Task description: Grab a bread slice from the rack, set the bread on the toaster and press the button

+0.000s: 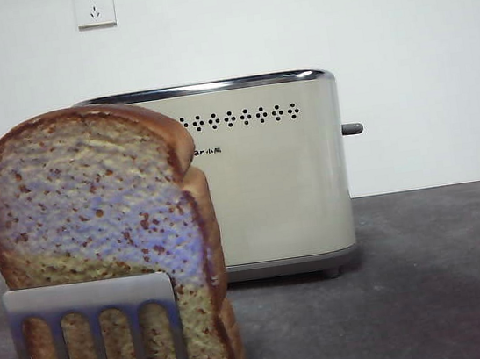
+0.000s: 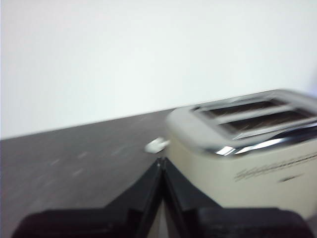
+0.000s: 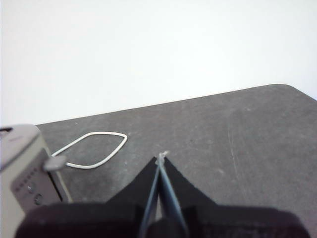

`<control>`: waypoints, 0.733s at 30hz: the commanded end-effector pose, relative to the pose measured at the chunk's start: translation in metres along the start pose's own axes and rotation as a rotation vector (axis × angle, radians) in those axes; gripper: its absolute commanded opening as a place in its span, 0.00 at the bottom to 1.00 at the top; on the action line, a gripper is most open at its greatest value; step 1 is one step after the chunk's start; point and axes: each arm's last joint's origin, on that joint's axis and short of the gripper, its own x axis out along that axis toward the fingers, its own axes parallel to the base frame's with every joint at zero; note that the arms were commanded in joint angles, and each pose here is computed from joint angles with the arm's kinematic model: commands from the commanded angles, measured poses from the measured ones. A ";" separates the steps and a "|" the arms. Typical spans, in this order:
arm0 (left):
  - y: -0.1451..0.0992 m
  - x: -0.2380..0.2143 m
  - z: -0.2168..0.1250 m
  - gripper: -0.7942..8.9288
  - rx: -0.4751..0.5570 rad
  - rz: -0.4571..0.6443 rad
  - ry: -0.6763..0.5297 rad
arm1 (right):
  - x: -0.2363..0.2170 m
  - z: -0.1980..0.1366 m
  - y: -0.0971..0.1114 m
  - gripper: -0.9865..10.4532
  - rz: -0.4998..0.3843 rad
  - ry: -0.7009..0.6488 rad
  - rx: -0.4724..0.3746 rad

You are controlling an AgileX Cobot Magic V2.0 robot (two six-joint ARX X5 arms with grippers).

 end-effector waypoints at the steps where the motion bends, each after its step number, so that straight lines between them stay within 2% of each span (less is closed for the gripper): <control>1: -0.005 0.001 0.021 0.07 0.019 -0.099 0.005 | -0.006 0.019 0.004 0.08 0.024 0.006 -0.026; 7: -0.019 0.003 0.045 0.07 0.068 -0.244 0.020 | -0.010 0.055 0.012 0.08 0.130 0.080 -0.131; 13: -0.037 0.009 0.053 0.07 0.223 -0.456 0.122 | -0.004 0.079 0.020 0.08 0.278 0.177 -0.282; 17: -0.052 0.014 0.062 0.07 0.362 -0.621 0.196 | 0.003 0.086 0.022 0.08 0.328 0.273 -0.308; 22: -0.068 0.023 0.081 0.07 0.510 -0.810 0.317 | 0.015 0.088 0.023 0.08 0.337 0.377 -0.301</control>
